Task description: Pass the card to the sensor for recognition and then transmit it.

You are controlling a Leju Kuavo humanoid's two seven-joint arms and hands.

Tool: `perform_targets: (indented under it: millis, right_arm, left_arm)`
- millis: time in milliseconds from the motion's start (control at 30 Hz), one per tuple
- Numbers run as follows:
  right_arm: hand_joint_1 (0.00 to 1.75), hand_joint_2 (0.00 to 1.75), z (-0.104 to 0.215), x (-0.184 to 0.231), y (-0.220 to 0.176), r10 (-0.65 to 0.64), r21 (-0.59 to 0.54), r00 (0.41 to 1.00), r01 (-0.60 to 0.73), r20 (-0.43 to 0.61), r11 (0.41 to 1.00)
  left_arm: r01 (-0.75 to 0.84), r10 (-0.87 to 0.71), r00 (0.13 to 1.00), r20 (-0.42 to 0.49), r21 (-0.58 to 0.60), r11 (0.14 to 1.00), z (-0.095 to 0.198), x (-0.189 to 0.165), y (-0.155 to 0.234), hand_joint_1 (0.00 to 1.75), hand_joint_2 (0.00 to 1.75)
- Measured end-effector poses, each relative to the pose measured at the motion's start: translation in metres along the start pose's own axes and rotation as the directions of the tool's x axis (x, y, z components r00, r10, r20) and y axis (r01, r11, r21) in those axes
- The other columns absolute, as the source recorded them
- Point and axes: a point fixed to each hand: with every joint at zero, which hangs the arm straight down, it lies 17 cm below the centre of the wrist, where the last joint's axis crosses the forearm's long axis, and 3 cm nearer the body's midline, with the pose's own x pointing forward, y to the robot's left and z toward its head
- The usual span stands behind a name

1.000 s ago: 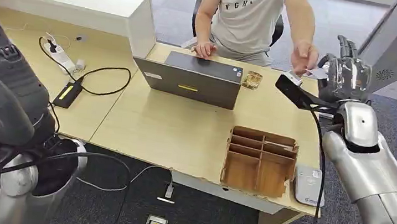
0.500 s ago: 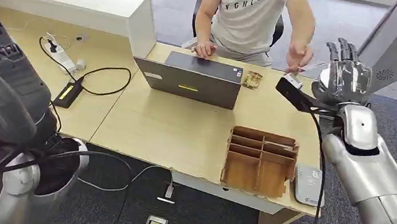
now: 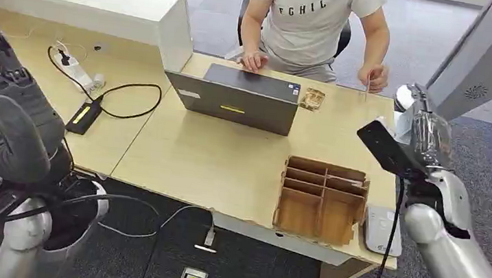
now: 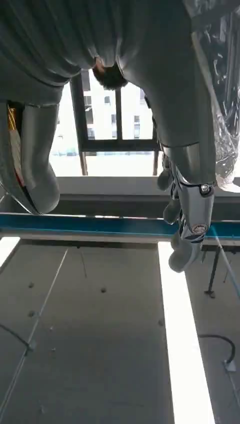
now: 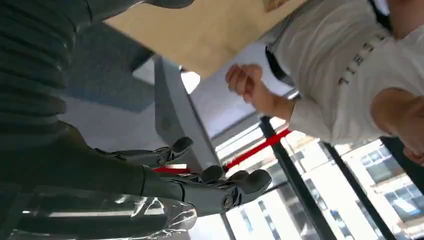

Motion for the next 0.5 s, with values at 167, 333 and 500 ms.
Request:
perform_targets:
  millis: [167, 333, 500]
  right_arm:
    - [0.00, 1.75, 0.044, 0.032, 0.017, -0.301, 0.113, 0.952, 0.294, 0.050, 0.949]
    - [0.00, 1.75, 0.083, 0.063, 0.023, -0.391, 0.186, 0.914, 0.368, 0.107, 0.911]
    - [0.00, 1.75, 0.103, 0.083, 0.025, -0.339, 0.219, 0.927, 0.302, 0.160, 0.928]
  left_arm:
    - [0.056, -0.056, 0.998, -0.011, 0.015, 0.998, 0.003, 0.004, 0.010, 0.00, 1.75]
    - [0.094, -0.094, 0.995, -0.026, 0.017, 0.995, 0.006, 0.008, 0.016, 0.00, 1.75]
    - [0.113, -0.112, 0.993, -0.031, 0.016, 0.994, 0.008, 0.014, 0.018, 0.00, 1.75]
